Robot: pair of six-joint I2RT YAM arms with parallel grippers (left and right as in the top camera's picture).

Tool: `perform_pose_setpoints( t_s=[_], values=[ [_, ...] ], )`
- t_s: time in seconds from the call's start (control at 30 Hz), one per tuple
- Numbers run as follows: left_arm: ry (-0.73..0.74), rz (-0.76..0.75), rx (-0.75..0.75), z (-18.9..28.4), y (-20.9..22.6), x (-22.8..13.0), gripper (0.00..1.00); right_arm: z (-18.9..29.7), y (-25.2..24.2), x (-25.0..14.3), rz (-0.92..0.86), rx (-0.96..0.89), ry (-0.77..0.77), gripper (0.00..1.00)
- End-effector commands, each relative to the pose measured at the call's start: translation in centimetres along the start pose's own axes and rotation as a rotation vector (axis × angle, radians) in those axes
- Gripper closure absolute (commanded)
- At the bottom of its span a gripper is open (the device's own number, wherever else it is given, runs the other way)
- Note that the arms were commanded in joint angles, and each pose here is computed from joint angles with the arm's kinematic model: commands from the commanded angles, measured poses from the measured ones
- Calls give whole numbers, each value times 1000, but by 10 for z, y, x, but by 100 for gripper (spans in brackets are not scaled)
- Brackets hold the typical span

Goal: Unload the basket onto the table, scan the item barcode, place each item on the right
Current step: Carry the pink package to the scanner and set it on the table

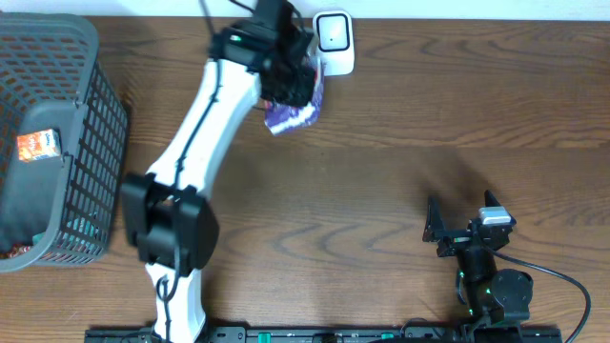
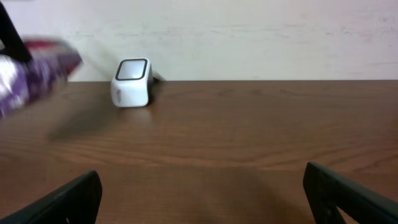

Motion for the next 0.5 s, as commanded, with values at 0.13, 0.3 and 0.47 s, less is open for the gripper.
perform_pose_setpoints(
  t_s=[0.13,0.3,0.47],
  values=[
    [91,95,56,-38,-9,-18,92,0,0,0,-10,1,-2,1],
    [90,106,50,-37,-18,-20,49,0,0,0,-10,1,-2,1],
    [34,99,33,-14,-23,-11,7,0,0,0,-10,1,-2,1]
  ],
)
Point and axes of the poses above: each gripper's point midway between its finger pads, its own z axis back along the fingers, its own y axis along the line the jaws close on, x = y × z, the point moved 4 cm from there along z, back along the fingers, and after that the axes turned 9 degrees about z, right-handed, at the moved point
